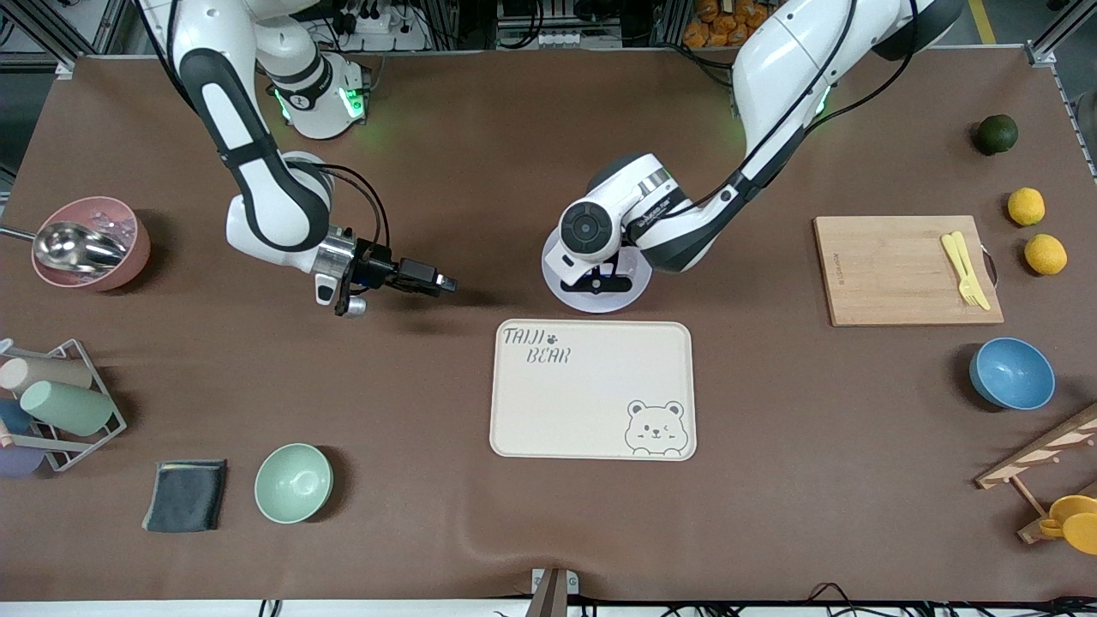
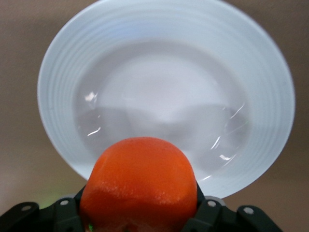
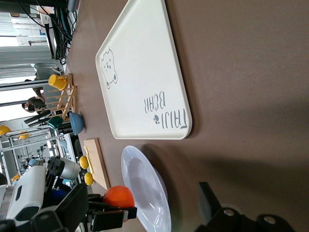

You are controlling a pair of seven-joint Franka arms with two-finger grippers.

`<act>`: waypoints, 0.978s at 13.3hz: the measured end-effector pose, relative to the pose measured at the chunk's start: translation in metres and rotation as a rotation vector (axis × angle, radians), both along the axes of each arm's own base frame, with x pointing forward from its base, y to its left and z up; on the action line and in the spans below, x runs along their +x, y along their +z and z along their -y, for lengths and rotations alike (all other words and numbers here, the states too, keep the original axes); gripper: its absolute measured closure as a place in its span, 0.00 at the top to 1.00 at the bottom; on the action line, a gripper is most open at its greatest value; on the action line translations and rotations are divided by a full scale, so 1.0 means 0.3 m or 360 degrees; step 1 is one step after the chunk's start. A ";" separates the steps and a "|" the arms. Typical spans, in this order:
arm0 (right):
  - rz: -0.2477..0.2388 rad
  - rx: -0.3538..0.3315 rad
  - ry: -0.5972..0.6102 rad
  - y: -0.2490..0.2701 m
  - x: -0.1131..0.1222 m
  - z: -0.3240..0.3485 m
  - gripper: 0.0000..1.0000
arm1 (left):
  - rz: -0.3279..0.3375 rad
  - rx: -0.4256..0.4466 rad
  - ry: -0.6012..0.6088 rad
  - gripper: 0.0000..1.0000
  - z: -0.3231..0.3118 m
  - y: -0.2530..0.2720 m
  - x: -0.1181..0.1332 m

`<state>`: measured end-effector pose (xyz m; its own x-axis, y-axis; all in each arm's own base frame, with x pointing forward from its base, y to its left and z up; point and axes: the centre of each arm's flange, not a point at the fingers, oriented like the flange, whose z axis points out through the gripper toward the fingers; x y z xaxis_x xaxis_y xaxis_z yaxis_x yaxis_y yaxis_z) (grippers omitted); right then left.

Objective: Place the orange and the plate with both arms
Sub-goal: 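Lower the orange into the white plate and open the left gripper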

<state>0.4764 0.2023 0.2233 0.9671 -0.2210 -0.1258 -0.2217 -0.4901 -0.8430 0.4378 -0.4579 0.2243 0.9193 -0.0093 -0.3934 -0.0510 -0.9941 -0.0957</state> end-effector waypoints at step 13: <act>0.0026 -0.0029 0.0024 -0.023 -0.007 -0.002 1.00 | 0.0100 -0.0005 0.0026 0.92 0.058 -0.134 -0.008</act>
